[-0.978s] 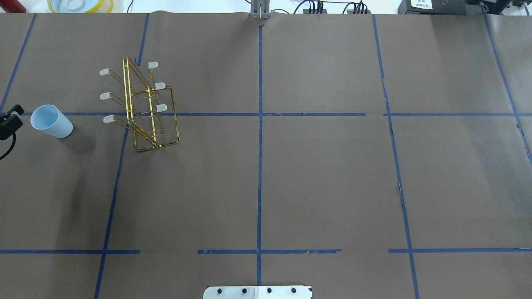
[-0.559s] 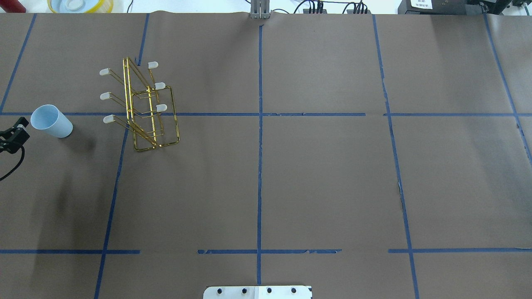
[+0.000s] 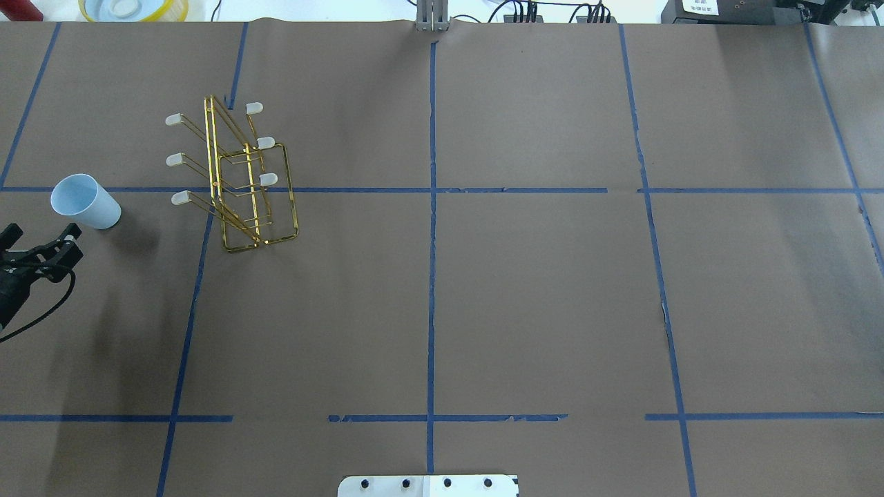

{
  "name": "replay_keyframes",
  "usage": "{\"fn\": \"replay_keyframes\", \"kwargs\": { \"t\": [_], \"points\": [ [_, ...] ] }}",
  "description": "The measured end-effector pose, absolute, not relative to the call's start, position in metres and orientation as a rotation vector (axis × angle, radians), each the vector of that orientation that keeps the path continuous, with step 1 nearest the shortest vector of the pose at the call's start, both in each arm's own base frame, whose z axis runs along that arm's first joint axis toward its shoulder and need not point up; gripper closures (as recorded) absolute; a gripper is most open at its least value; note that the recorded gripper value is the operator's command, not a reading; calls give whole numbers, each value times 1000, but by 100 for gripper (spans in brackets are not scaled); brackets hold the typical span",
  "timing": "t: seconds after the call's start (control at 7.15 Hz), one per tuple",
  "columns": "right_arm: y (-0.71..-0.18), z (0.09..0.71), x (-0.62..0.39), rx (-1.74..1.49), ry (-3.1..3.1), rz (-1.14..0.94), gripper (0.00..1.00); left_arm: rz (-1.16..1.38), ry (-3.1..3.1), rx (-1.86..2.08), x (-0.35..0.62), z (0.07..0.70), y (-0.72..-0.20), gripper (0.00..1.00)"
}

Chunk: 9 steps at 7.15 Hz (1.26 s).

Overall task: Hang cup on cup holder
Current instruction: 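Move the left gripper toward the light blue cup from nearer the robot, then close the left gripper on the light blue cup's side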

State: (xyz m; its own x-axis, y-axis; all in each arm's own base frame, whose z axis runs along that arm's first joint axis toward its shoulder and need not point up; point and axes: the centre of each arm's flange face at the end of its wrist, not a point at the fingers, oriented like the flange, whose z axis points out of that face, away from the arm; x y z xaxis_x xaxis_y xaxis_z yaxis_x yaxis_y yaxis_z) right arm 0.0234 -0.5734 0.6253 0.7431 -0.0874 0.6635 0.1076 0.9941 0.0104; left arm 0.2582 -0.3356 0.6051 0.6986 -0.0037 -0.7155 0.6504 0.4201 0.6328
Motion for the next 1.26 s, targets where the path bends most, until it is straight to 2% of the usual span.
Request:
{"fn": "replay_keyframes", "kwargs": {
  "t": [0.84, 1.26],
  "points": [
    [-573, 625, 23, -29, -725, -107, 0, -379, 732, 973, 288, 633, -338, 0],
    [-573, 625, 23, -29, -725, -107, 0, -406, 745, 963, 290, 629, -357, 0]
  ]
}}
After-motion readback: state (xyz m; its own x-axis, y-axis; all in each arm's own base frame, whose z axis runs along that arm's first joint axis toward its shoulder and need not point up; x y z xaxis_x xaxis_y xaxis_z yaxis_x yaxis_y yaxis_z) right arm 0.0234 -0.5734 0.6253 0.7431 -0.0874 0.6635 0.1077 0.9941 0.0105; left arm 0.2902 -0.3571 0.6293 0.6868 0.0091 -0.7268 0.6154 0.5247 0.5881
